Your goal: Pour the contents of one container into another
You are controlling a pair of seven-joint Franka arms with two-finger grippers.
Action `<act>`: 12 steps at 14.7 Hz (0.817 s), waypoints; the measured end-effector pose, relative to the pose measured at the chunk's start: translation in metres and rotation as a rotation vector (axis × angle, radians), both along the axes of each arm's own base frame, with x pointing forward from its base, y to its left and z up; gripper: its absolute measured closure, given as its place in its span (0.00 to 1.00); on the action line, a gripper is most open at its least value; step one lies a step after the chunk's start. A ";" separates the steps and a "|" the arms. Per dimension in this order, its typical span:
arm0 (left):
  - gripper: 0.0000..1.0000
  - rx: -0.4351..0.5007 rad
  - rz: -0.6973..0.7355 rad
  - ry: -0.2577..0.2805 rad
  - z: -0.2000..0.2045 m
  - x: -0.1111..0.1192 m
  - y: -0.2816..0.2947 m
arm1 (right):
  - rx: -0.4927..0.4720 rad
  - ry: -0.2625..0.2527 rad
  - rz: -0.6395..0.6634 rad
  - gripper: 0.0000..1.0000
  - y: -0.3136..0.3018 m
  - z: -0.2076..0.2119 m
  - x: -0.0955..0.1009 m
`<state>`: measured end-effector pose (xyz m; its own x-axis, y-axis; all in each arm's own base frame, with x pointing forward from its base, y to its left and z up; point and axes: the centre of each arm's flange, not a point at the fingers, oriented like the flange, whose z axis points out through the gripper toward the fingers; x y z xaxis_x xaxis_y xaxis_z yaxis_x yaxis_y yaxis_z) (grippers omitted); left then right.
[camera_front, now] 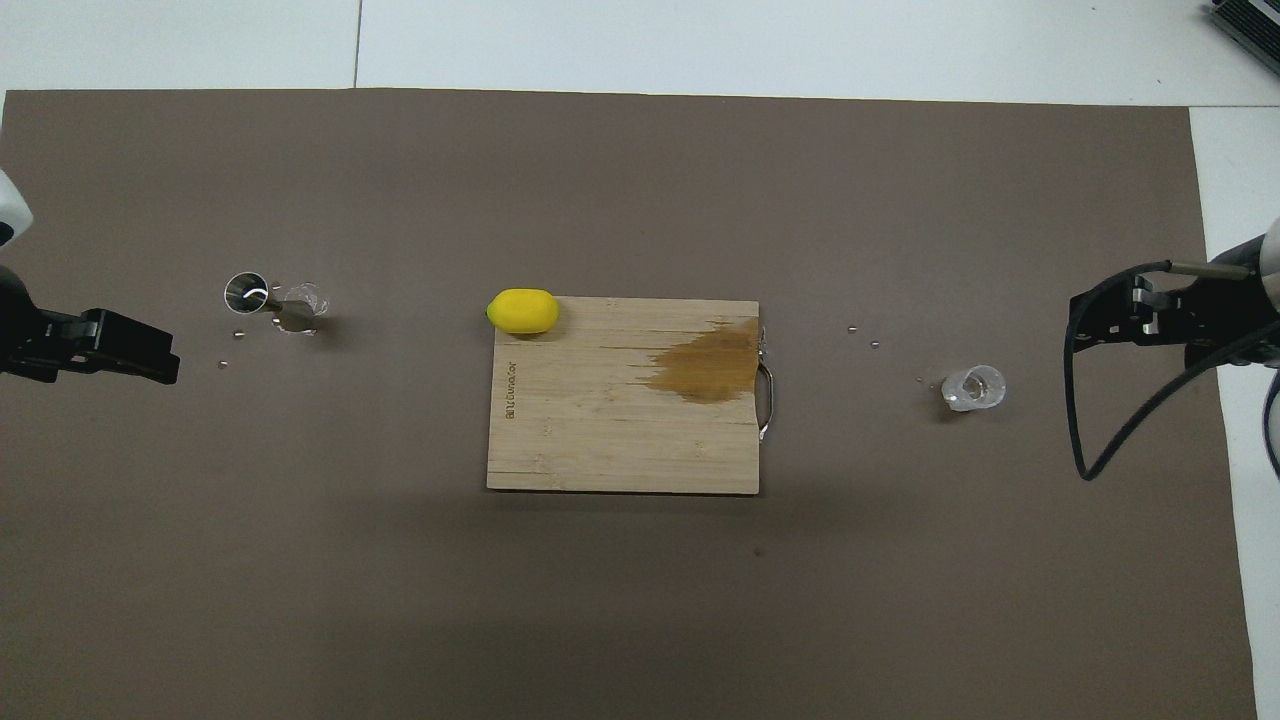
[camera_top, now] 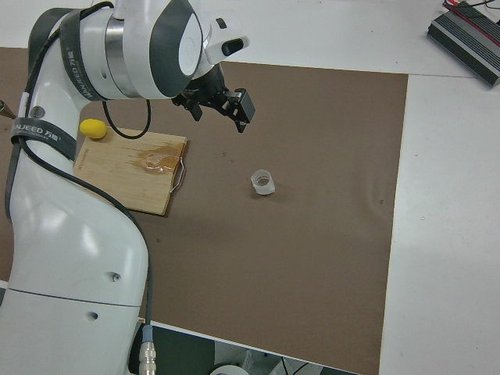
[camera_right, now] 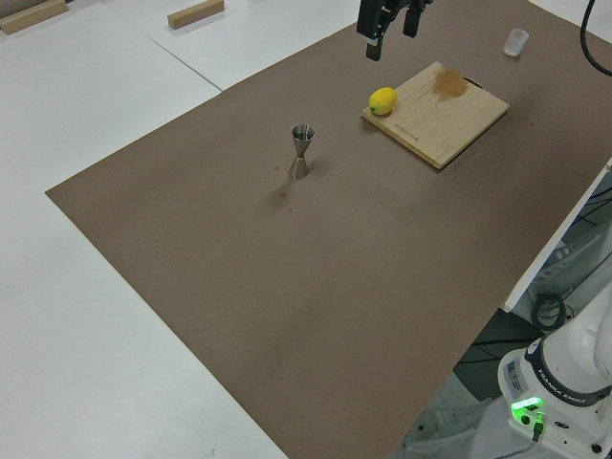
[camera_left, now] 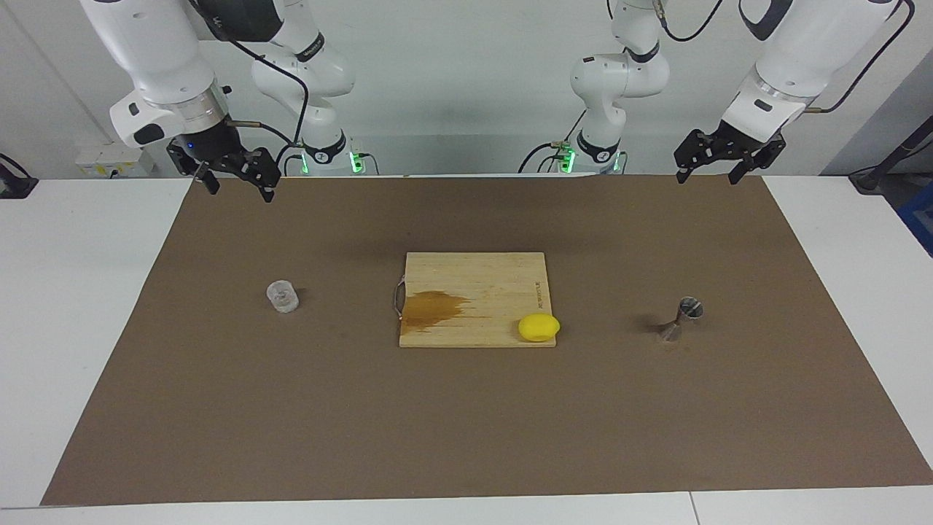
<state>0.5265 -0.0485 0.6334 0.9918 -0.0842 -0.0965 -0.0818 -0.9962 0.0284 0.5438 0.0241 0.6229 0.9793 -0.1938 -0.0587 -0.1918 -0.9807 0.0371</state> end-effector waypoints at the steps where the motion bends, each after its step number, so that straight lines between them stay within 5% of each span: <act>1: 0.00 0.000 0.000 0.000 0.000 0.000 0.000 | 0.000 0.000 0.000 0.00 0.000 0.000 0.000; 12: 0.00 0.000 -0.002 -0.008 0.001 0.001 -0.002 | 0.000 0.000 0.000 0.00 0.000 0.000 0.000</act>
<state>0.5272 -0.0508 0.6339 0.9923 -0.0865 -0.0887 -0.0843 -0.9960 0.0281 0.5438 0.0239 0.6229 0.9792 -0.1942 -0.0588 -0.1922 -0.9807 0.0371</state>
